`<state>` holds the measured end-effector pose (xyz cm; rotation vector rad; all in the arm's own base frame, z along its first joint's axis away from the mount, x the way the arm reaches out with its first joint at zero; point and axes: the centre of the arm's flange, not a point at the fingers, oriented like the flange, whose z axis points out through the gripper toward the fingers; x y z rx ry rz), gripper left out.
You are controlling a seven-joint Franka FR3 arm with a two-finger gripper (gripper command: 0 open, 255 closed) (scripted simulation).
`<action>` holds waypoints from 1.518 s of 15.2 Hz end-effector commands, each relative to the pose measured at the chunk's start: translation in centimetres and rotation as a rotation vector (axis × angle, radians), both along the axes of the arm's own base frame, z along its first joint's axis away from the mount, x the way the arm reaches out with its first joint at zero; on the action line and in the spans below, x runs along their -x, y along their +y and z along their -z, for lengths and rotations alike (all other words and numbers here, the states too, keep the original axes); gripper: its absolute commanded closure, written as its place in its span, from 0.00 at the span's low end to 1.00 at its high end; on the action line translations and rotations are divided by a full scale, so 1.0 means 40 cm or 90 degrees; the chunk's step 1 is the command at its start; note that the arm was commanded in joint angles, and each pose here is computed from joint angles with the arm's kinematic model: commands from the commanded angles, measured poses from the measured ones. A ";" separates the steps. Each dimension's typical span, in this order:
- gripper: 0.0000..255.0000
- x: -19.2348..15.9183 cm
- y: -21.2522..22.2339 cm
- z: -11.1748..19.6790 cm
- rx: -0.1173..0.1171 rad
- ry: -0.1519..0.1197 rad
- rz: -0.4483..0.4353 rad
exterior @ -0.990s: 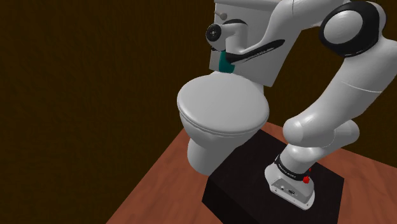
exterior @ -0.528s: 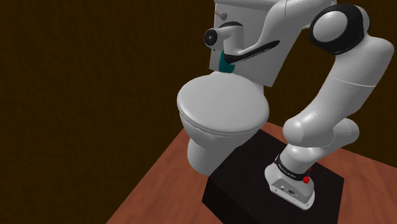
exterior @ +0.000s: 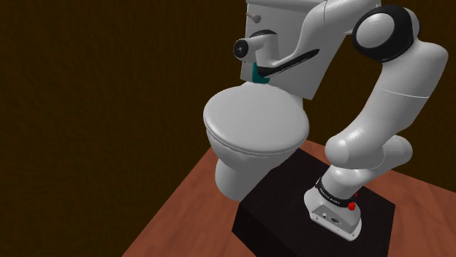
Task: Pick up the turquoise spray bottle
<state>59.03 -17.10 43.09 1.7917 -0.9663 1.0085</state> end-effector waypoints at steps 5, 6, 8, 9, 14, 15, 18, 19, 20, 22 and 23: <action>1.00 -0.003 0.003 0.009 -0.003 0.003 0.000; 1.00 -0.002 0.005 0.008 -0.003 0.003 0.000; 1.00 0.001 0.000 -0.006 -0.003 0.002 0.000; 1.00 0.001 0.000 -0.019 -0.003 0.002 0.000; 1.00 0.001 0.000 -0.085 -0.003 0.002 0.000; 1.00 0.001 0.000 -0.098 -0.003 0.002 0.000; 1.00 0.001 0.000 -0.138 -0.003 0.002 0.000; 1.00 0.001 0.000 -0.151 -0.003 0.002 0.000; 1.00 0.001 0.000 -0.164 -0.003 0.002 0.000; 1.00 0.001 0.000 -0.191 -0.003 0.002 0.000; 1.00 0.001 0.000 -0.193 -0.003 0.002 -0.001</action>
